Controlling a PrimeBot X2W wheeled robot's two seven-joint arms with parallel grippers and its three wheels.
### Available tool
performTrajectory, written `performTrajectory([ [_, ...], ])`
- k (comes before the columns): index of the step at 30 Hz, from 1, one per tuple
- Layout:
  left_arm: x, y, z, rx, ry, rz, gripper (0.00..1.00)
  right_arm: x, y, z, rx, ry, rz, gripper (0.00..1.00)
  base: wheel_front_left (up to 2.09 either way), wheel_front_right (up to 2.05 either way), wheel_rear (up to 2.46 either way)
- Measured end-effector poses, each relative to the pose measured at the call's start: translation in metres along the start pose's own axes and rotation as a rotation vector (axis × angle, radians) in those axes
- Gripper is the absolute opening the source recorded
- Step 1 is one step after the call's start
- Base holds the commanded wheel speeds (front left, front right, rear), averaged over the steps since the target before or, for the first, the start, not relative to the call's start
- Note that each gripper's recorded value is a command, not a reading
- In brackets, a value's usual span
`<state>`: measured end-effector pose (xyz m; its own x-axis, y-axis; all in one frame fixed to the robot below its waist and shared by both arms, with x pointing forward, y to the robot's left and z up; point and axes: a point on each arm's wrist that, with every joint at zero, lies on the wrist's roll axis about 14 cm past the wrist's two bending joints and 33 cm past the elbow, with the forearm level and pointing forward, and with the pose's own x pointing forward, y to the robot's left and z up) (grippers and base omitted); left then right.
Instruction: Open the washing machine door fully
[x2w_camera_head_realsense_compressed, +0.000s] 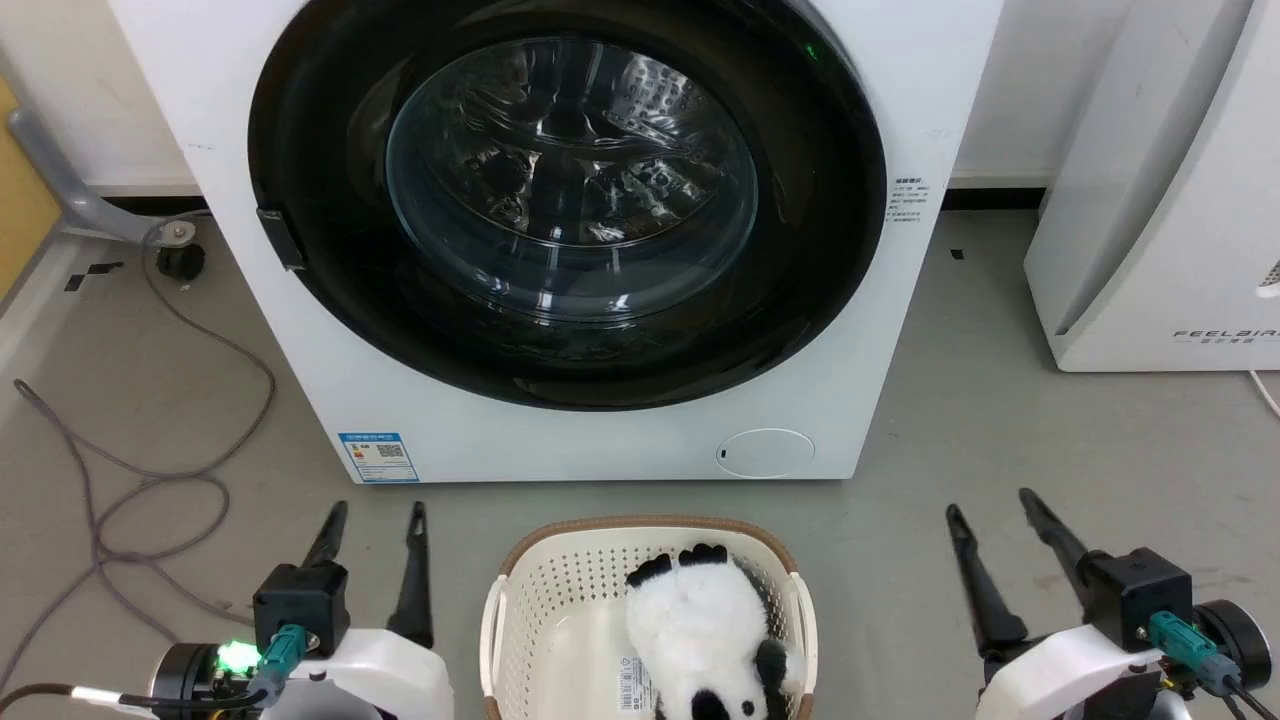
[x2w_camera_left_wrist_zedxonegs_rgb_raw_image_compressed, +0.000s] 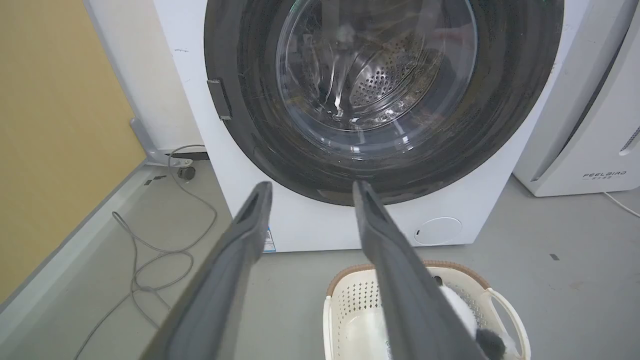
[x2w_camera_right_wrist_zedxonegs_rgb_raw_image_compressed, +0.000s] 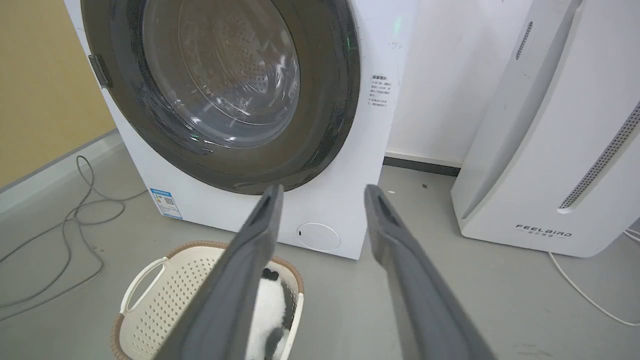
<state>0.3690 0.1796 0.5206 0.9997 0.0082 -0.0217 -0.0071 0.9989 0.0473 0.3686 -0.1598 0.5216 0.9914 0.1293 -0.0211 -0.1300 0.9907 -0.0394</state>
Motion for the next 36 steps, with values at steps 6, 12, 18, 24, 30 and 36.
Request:
performTrajectory([
  [6, 0.000, -0.004, 0.001, -0.001, -0.007, -0.012, 1.00, -0.001, 0.000, 0.000, 0.003, -0.004, -0.001, 0.00, 0.00, 0.00, 0.00],
  [12, 0.000, -0.008, 0.001, -0.015, -0.014, -0.022, 1.00, -0.001, -0.001, 0.000, 0.015, -0.011, -0.003, 0.00, 0.00, 0.00, 0.00],
  [18, 0.001, -0.011, 0.001, -0.025, -0.021, -0.031, 1.00, -0.001, -0.001, -0.002, 0.031, -0.017, -0.003, 0.00, 0.00, 0.00, 0.00],
  [24, 0.001, -0.014, 0.001, -0.038, -0.028, -0.040, 1.00, -0.001, 0.001, -0.001, 0.150, -0.034, 0.000, 0.00, 0.00, 0.00, 0.00],
  [30, 0.002, -0.018, 0.001, -0.046, -0.034, -0.051, 1.00, -0.001, 0.000, 0.003, 0.367, -0.069, -0.006, 0.00, 0.00, 0.00, 0.00],
  [36, 0.004, -0.021, -0.001, -0.055, -0.037, -0.059, 1.00, 0.003, -0.013, 0.005, 0.537, -0.103, -0.044, 0.00, 0.00, 0.00, 0.00],
])
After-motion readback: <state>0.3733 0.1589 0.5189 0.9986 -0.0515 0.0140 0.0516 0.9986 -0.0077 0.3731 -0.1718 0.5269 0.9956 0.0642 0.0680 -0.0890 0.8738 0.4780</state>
